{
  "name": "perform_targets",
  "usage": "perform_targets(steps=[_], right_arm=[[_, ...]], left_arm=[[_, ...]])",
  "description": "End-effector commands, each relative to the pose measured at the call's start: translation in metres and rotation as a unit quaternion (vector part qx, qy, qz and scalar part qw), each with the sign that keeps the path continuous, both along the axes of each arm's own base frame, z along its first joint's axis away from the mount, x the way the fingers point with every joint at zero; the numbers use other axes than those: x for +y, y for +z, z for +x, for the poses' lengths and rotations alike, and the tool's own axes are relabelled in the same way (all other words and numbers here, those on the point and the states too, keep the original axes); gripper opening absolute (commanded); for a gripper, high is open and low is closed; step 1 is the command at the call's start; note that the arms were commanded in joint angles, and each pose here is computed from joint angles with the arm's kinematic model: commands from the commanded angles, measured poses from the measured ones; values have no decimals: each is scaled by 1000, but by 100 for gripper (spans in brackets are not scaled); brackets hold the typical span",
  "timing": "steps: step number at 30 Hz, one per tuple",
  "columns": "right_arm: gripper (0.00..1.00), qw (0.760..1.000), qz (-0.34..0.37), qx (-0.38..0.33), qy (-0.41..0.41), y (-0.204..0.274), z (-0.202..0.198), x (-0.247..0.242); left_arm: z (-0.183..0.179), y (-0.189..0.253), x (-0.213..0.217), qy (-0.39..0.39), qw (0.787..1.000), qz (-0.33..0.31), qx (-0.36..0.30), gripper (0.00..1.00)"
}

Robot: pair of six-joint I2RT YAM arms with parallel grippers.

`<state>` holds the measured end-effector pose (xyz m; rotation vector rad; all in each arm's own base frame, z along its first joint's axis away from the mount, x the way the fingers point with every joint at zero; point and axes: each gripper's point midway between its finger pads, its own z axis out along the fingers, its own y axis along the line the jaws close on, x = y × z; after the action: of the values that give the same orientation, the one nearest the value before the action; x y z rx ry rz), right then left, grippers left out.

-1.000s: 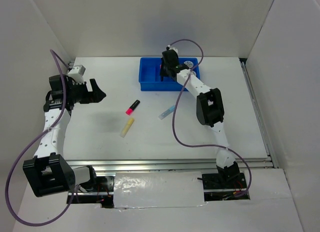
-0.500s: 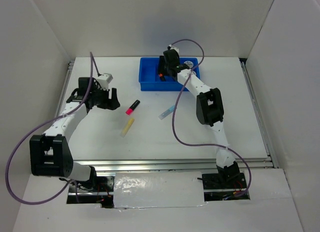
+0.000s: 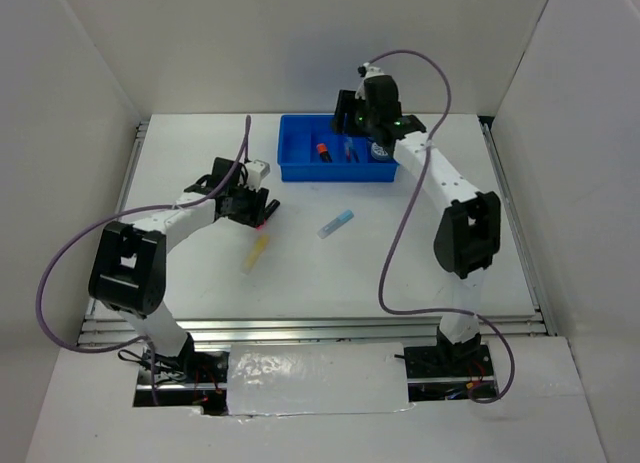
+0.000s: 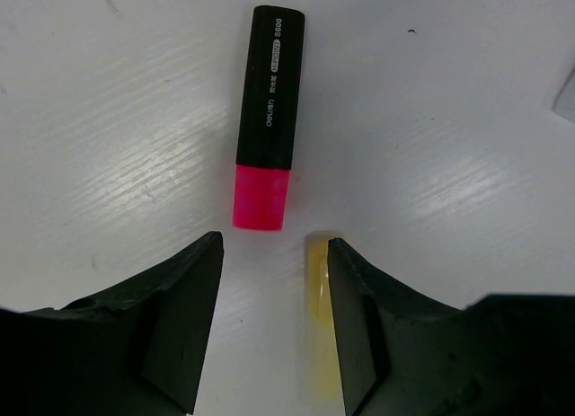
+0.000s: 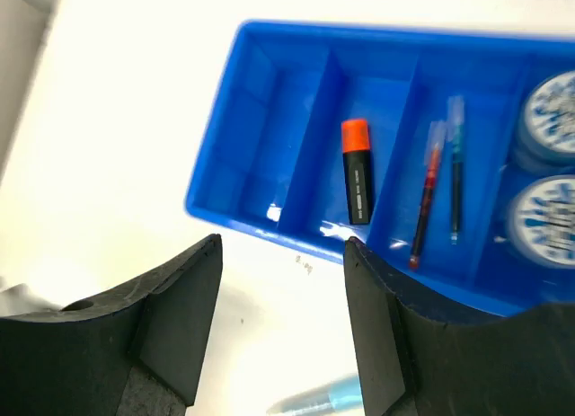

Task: Sort the stationery into containers
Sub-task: Pick up the stationery from the center of the board.

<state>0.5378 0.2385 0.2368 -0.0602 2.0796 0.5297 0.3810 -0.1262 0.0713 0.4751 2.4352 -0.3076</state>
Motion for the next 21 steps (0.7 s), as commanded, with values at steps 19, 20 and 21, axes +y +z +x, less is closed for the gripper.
perform_targets(steps=[19, 20, 21], right_arm=[[64, 979, -75, -116, 151, 65, -90, -45], [64, 976, -77, -123, 164, 66, -94, -43], [64, 970, -90, -139, 177, 70, -99, -43]], left_arm=[[33, -52, -9, -2, 997, 64, 32, 51], [31, -54, -9, -3, 997, 64, 36, 46], [32, -53, -11, -6, 997, 60, 37, 42]])
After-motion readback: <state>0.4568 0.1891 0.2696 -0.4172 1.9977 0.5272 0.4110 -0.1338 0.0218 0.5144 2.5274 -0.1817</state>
